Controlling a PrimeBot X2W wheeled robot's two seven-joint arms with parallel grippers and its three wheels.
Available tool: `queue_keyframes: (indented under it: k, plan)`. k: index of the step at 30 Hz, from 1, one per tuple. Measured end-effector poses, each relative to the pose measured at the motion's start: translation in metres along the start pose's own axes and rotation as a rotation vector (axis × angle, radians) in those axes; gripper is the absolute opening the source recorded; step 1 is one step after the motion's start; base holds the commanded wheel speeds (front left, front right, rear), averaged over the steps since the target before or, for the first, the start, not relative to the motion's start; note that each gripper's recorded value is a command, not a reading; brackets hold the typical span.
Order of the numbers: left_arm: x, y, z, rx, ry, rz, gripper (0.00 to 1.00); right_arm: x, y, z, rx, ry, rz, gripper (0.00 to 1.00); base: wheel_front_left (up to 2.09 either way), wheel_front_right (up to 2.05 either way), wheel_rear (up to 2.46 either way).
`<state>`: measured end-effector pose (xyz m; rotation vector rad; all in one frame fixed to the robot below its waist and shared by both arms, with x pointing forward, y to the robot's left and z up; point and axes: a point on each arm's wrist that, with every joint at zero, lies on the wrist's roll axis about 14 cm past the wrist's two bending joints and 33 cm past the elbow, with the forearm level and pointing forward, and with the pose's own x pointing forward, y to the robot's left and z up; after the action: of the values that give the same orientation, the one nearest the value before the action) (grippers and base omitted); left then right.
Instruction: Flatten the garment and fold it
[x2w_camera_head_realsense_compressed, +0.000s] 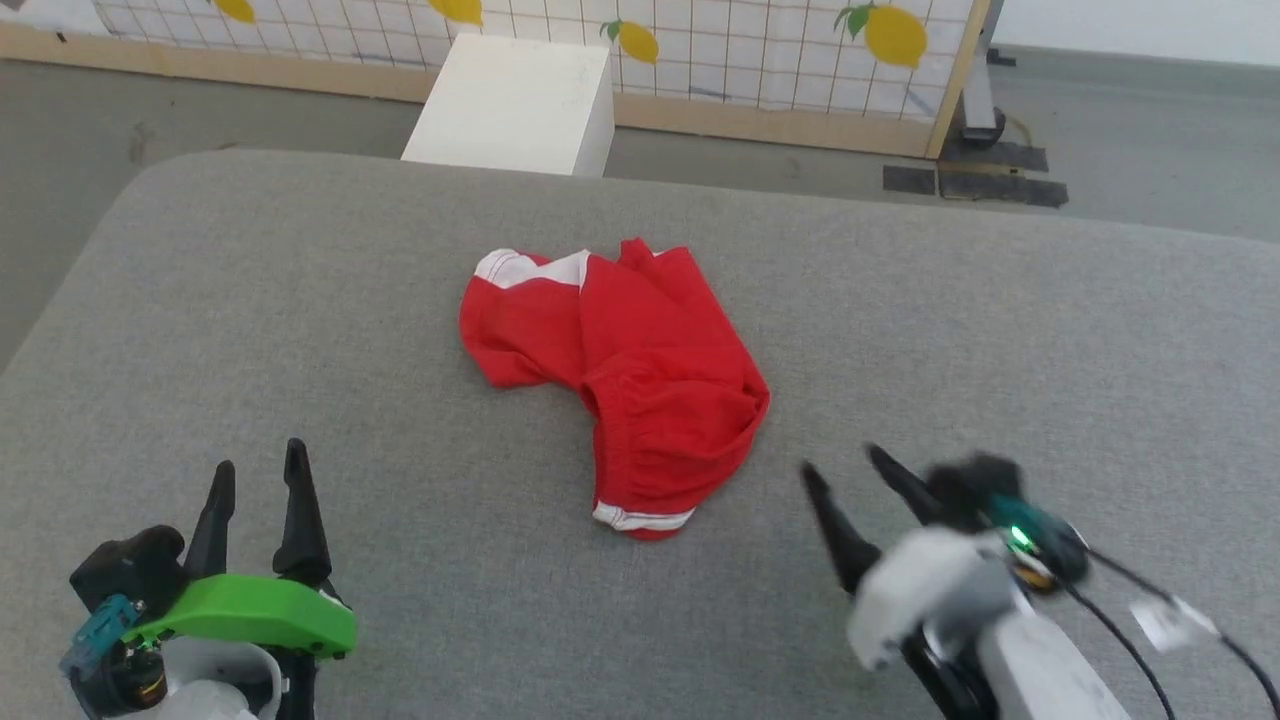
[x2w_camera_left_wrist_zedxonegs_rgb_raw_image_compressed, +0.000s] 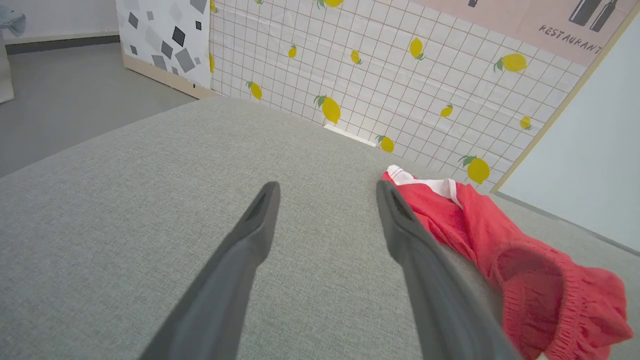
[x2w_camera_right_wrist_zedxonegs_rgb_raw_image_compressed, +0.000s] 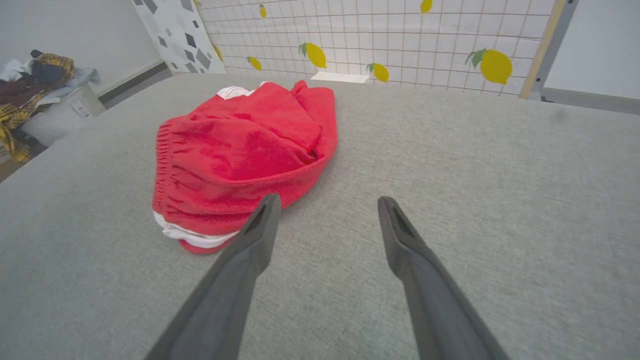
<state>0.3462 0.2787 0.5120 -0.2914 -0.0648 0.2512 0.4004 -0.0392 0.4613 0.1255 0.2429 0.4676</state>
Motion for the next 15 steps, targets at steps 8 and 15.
queue_keyframes:
  k: [8,15]
  plan:
    - [-0.008,0.011,-0.007,-0.044,0.001,0.029,1.0,0.051,0.073,-0.01,-0.196,0.292,0.255,1.0,0.0,0.0,0.0]
    - [-0.016,0.029,-0.017,-0.05,0.024,0.077,1.0,0.07,0.086,-0.037,-0.314,0.425,0.311,1.0,0.0,0.0,0.0]
